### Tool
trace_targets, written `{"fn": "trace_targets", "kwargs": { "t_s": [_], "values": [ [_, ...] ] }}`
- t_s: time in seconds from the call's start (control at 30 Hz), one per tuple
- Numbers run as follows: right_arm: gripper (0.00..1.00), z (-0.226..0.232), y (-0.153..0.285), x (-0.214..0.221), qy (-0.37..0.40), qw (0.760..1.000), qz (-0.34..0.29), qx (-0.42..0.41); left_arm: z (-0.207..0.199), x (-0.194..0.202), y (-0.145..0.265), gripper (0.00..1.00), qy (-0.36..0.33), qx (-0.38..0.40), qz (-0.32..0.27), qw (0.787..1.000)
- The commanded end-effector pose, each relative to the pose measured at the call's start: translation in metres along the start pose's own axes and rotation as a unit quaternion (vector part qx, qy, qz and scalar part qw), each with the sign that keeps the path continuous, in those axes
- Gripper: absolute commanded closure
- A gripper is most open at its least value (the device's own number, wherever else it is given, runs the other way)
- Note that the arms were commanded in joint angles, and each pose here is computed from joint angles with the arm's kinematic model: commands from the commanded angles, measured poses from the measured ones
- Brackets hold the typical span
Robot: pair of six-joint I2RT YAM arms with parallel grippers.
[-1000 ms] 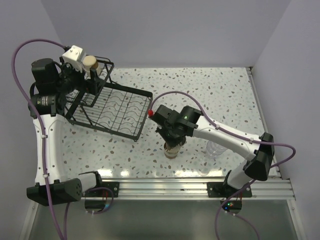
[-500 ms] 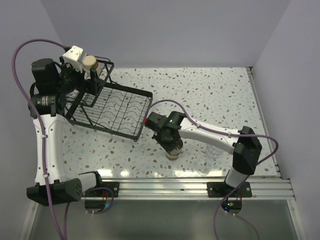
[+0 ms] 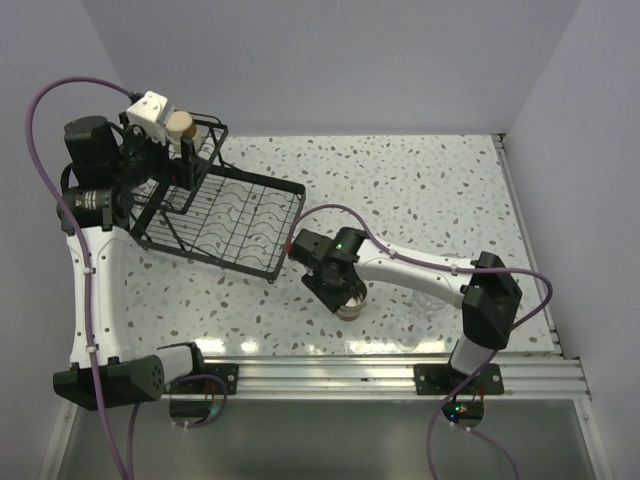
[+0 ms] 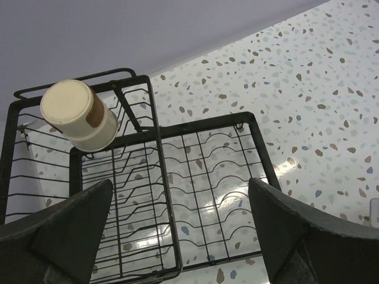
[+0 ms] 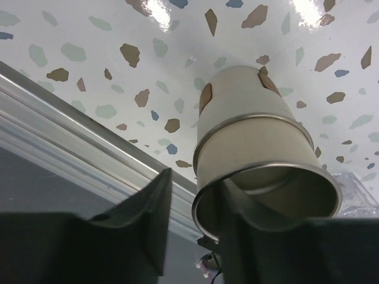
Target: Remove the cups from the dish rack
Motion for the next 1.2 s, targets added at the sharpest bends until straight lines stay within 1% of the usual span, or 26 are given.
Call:
{"fn": "trace_targets", "kwargs": {
  "t_s": [0.0, 0.03, 0.07, 0.13, 0.17, 0.2, 0.23, 0.27, 0.3, 0.33, 0.37, 0.4, 0.43, 0.47, 0.5, 0.57, 0.6, 0.67, 0.8, 1.0, 1.1, 1.17],
  "values": [
    [0.58, 0.010, 0.020, -0.009, 0.010, 0.999, -0.023, -0.032, 0.014, -0.008, -0.002, 0.00, -0.028, -0.026, -0.005, 0.999],
    [0.52, 0.013, 0.028, -0.013, 0.010, 0.999, -0.034, -0.040, 0.017, -0.008, -0.004, 0.00, -0.031, -0.033, -0.002, 0.999],
    [0.46, 0.013, 0.037, -0.013, 0.009, 0.998, -0.041, -0.045, 0.026, -0.012, -0.004, 0.00, -0.039, -0.057, 0.002, 0.998],
    [0.40, 0.015, 0.051, -0.019, 0.009, 0.997, -0.060, -0.055, 0.041, -0.009, -0.014, 0.00, -0.039, -0.080, 0.020, 0.996],
    [0.38, 0.016, 0.059, -0.019, 0.010, 0.996, -0.069, -0.062, 0.052, -0.014, -0.014, 0.00, -0.047, -0.112, 0.026, 0.992],
    [0.33, 0.016, 0.065, -0.020, 0.009, 0.995, -0.074, -0.066, 0.057, -0.011, -0.027, 0.00, -0.058, -0.119, 0.041, 0.990],
    [0.30, 0.017, 0.073, -0.023, 0.008, 0.994, -0.087, -0.072, 0.063, -0.012, -0.032, 0.00, -0.066, -0.134, 0.048, 0.988],
    [0.19, 0.018, 0.077, -0.024, 0.008, 0.993, -0.092, -0.077, 0.074, -0.020, -0.032, 0.00, -0.077, -0.166, 0.053, 0.982],
    [0.02, 0.017, 0.083, -0.024, 0.007, 0.992, -0.100, -0.080, 0.082, -0.014, -0.047, 0.00, -0.084, -0.170, 0.068, 0.979],
    [0.02, 0.018, 0.088, -0.025, 0.007, 0.991, -0.107, -0.083, 0.089, -0.014, -0.052, 0.00, -0.088, -0.178, 0.074, 0.977],
    [0.02, 0.017, 0.090, -0.025, 0.006, 0.990, -0.109, -0.084, 0.098, -0.024, -0.053, 0.00, -0.097, -0.197, 0.072, 0.973],
    [0.02, 0.017, 0.095, -0.025, 0.003, 0.989, -0.116, -0.087, 0.107, -0.011, -0.071, 0.00, -0.094, -0.193, 0.096, 0.972],
    [0.02, 0.017, 0.097, -0.024, 0.000, 0.989, -0.118, -0.089, 0.111, -0.011, -0.077, 0.00, -0.096, -0.195, 0.102, 0.971],
    [0.02, 0.017, 0.098, -0.024, -0.002, 0.988, -0.122, -0.091, 0.118, -0.020, -0.079, 0.00, -0.101, -0.205, 0.097, 0.969],
    [0.02, 0.017, 0.102, -0.024, -0.006, 0.987, -0.128, -0.094, 0.125, -0.010, -0.093, 0.00, -0.097, -0.204, 0.111, 0.968],
    [0.02, 0.016, 0.105, -0.023, -0.009, 0.986, -0.133, -0.097, 0.134, -0.014, -0.101, 0.00, -0.099, -0.214, 0.108, 0.966],
    [0.02, 0.016, 0.106, -0.023, -0.009, 0.985, -0.138, -0.099, 0.138, -0.007, -0.112, 0.00, -0.095, -0.210, 0.116, 0.966],
    [0.02, 0.016, 0.109, -0.024, -0.009, 0.984, -0.147, -0.103, 0.141, -0.009, -0.121, 0.00, -0.095, -0.204, 0.111, 0.968],
    [0.02, 0.017, 0.107, -0.024, -0.009, 0.984, -0.145, -0.102, 0.139, 0.006, -0.146, 0.01, -0.082, -0.171, 0.113, 0.975],
    [0.02, 0.012, 0.097, -0.020, -0.009, 0.987, -0.134, -0.085, 0.130, 0.026, -0.165, 0.02, -0.057, -0.128, 0.111, 0.984],
    [0.02, 0.011, 0.096, -0.020, -0.008, 0.987, -0.135, -0.082, 0.132, 0.040, -0.173, 0.05, -0.050, -0.126, 0.128, 0.982],
    [0.02, 0.011, 0.097, -0.020, -0.008, 0.987, -0.136, -0.081, 0.133, 0.045, -0.174, 0.10, -0.047, -0.127, 0.135, 0.982]
  ]
}}
Point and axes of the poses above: each gripper's point midway between its finger pads, its own y axis back along the fingers, its own z axis along the line the jaws close on, x = y × z, the point moved 4 cm from there along y, back along the fingers, and after that the axes turned 6 degrees about -y, right-handed, at the moved point
